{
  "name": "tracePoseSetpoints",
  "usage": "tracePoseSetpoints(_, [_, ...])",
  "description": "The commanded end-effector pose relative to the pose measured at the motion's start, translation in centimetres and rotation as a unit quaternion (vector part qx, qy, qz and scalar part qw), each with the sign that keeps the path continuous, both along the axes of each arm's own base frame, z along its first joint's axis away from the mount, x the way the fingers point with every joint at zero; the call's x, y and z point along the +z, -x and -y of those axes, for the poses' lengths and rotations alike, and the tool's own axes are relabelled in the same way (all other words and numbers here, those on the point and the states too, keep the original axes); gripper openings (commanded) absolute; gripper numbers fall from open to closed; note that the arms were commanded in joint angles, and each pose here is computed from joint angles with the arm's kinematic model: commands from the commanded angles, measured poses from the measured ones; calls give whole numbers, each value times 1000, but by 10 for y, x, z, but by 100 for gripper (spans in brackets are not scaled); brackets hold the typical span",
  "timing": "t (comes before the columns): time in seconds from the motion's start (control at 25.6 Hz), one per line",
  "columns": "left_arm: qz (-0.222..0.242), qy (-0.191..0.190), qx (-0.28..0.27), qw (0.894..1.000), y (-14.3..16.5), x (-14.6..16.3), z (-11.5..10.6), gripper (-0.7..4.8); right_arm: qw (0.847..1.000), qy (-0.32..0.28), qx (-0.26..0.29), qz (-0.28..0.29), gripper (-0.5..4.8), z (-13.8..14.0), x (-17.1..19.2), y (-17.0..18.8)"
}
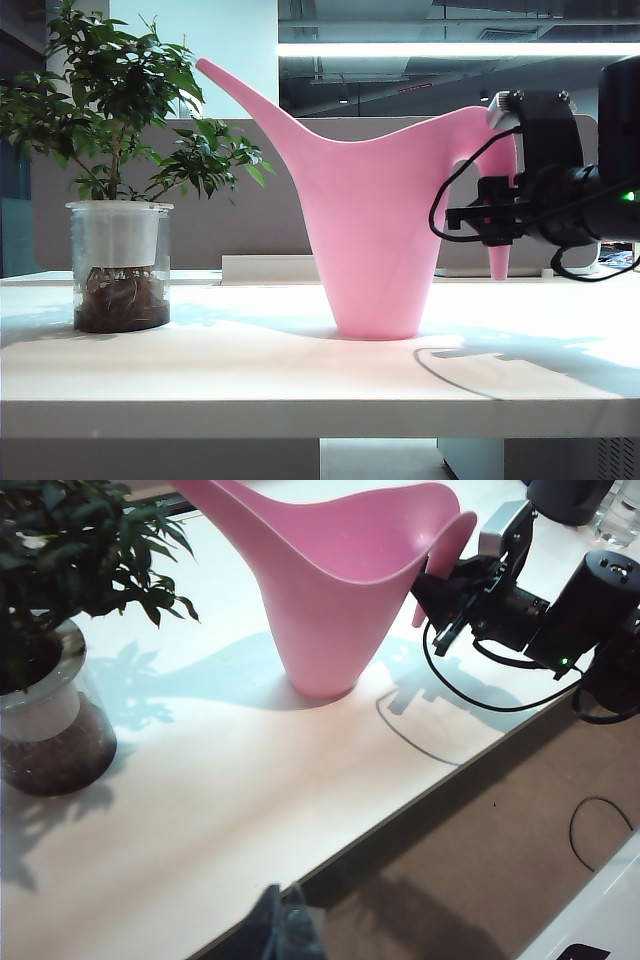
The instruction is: Pick up the watering can from the table, water the potted plant, and put the can back.
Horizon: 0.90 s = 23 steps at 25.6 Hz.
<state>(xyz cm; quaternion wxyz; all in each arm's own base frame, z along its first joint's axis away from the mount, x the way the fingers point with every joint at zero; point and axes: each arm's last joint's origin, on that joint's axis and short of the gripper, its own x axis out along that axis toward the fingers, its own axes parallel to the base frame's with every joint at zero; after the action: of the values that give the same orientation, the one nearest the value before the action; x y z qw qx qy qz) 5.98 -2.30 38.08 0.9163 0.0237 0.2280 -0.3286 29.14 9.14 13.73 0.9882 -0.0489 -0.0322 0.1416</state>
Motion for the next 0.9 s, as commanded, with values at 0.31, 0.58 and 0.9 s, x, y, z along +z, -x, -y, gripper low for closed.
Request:
tracePoseSetpoints(0.31, [6, 4, -2, 1000, 0, 2, 0, 3, 1000, 7, -4, 30, 178, 1, 12, 0])
tracePoseSetpoints(0.58, [6, 4, -2, 1000, 0, 2, 0, 3, 1000, 9, -4, 24, 274, 1, 11, 0])
tracePoseSetpoints(0.9, [7, 3, -2, 1000, 0, 2, 0, 3, 1000, 18, -4, -4, 339, 8, -1, 25])
